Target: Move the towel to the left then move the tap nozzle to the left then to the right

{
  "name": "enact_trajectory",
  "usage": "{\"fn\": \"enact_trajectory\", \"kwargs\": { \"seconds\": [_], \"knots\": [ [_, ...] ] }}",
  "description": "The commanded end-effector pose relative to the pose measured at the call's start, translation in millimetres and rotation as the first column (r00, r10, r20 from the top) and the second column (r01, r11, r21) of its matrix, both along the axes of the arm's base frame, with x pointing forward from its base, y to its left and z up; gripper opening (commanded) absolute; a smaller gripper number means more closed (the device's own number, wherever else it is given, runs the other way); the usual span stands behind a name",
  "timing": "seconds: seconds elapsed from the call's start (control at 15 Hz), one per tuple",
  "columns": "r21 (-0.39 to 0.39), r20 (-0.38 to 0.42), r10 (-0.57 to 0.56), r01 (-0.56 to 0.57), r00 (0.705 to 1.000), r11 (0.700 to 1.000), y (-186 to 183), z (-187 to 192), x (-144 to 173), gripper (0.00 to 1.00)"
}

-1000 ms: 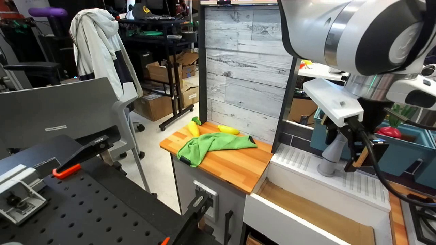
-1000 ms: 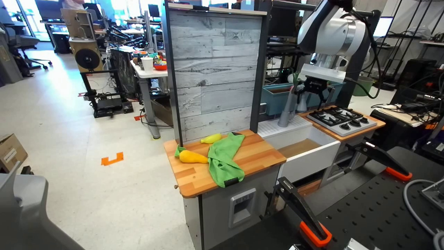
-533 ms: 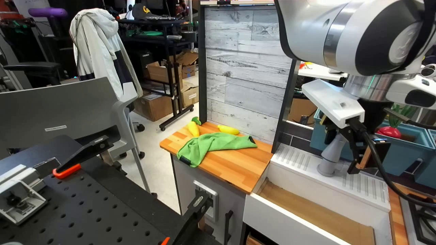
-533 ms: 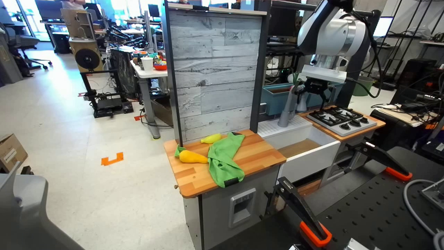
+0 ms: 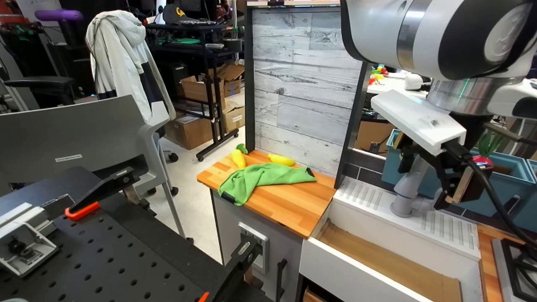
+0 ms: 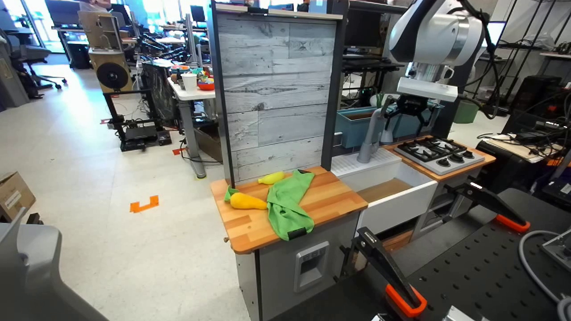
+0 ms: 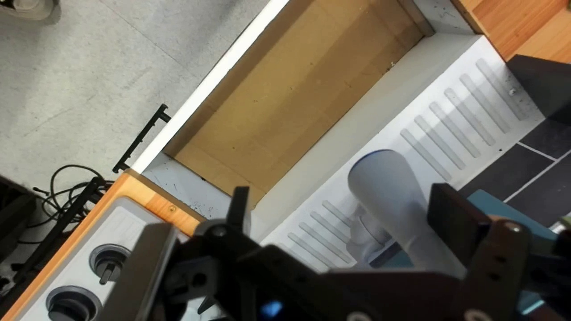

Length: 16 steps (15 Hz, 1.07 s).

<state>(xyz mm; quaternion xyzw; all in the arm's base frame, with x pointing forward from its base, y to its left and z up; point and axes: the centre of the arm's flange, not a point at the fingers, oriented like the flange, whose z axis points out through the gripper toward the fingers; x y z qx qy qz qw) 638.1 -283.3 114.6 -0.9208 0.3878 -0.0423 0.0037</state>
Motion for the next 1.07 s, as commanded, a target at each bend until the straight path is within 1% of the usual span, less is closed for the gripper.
{"fn": "enact_trajectory", "kwargs": {
  "seconds": [0.0,0.13,0.27,0.33,0.53,1.0],
  "knots": [
    [-0.01,0.025,0.053,-0.053,0.998,0.999,1,46,-47,1.0],
    [-0.015,0.044,0.078,-0.077,0.996,0.997,2,66,-63,1.0],
    [-0.007,0.046,0.106,-0.106,0.993,0.994,6,82,-74,1.0],
    [-0.013,0.027,0.069,-0.069,0.997,0.998,-7,55,-43,1.0],
    [-0.005,0.031,0.084,-0.084,0.996,0.996,-1,73,-57,1.0],
    [0.002,0.025,0.088,-0.088,0.996,0.996,3,71,-60,1.0]
  ]
}}
